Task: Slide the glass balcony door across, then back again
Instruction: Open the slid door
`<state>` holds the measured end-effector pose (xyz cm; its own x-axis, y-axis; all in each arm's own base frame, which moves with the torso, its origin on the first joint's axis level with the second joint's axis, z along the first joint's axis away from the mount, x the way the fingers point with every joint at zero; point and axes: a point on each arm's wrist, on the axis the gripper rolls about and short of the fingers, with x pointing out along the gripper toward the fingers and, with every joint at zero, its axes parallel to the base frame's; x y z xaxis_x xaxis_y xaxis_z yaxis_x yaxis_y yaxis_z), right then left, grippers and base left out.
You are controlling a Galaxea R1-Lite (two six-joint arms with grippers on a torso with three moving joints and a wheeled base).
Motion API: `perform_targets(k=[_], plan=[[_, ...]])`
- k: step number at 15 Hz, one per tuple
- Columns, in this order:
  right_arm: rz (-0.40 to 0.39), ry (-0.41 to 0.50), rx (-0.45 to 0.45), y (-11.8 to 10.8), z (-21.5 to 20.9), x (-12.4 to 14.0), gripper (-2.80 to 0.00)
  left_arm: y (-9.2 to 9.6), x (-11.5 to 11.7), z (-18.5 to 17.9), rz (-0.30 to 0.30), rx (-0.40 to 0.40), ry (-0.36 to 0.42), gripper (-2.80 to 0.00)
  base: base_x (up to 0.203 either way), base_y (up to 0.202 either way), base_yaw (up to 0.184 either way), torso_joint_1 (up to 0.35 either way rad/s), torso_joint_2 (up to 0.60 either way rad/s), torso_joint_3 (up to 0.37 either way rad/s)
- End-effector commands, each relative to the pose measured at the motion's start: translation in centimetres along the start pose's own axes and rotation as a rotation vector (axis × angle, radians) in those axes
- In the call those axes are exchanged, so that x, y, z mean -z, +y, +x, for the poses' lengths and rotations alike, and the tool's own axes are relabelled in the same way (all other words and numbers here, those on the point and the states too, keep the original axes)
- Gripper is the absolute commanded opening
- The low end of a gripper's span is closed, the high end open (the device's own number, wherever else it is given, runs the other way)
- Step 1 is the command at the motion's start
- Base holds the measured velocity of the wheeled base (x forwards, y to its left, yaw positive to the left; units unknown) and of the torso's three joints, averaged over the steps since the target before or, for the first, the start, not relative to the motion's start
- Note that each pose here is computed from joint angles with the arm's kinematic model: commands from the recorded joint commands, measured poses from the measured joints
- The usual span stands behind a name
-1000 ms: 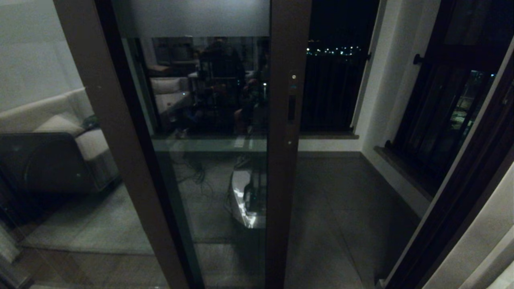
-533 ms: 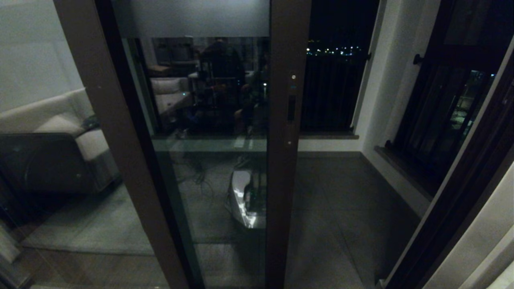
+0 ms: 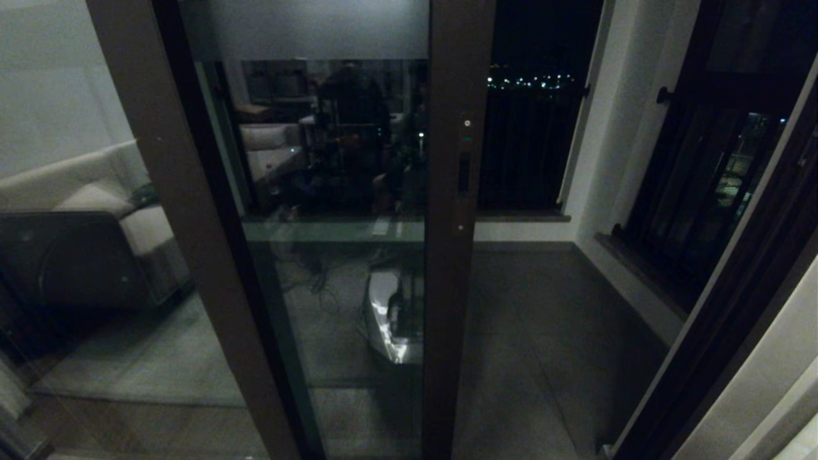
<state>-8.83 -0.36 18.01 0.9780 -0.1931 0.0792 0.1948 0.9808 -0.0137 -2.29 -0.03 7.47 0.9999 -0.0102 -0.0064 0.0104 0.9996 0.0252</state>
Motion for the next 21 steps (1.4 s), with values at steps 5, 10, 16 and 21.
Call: perform_targets(k=[5, 10, 16, 21], plan=[[-0.074, 0.186, -0.21, 1.8, 5.2, 11.8, -2.8, 0.0, 0.1, 0.0, 0.019, 0.002, 0.006, -2.8, 0.0, 0.0, 0.0, 0.0, 0.0, 0.0], [-0.042, 0.085, -0.219, 1.8, 5.4, 10.9, -2.8, 0.0, 0.0, 0.0, 0.005, -0.002, 0.003, -2.8, 0.0, 0.0, 0.0, 0.0, 0.0, 0.0], [-0.014, 0.085, -0.212, 1.8, 5.5, 10.9, -2.8, 0.1, -4.2, -1.0, 0.065, 0.009, -0.106, -2.8, 0.0, 0.0, 0.0, 0.0, 0.0, 0.0], [-0.011, 0.085, -0.211, 1.8, 5.5, 10.9, -2.8, 0.3, -15.7, 4.6, 0.106, 0.05, -0.078, -2.8, 0.0, 0.0, 0.0, 0.0, 0.0, 0.0]])
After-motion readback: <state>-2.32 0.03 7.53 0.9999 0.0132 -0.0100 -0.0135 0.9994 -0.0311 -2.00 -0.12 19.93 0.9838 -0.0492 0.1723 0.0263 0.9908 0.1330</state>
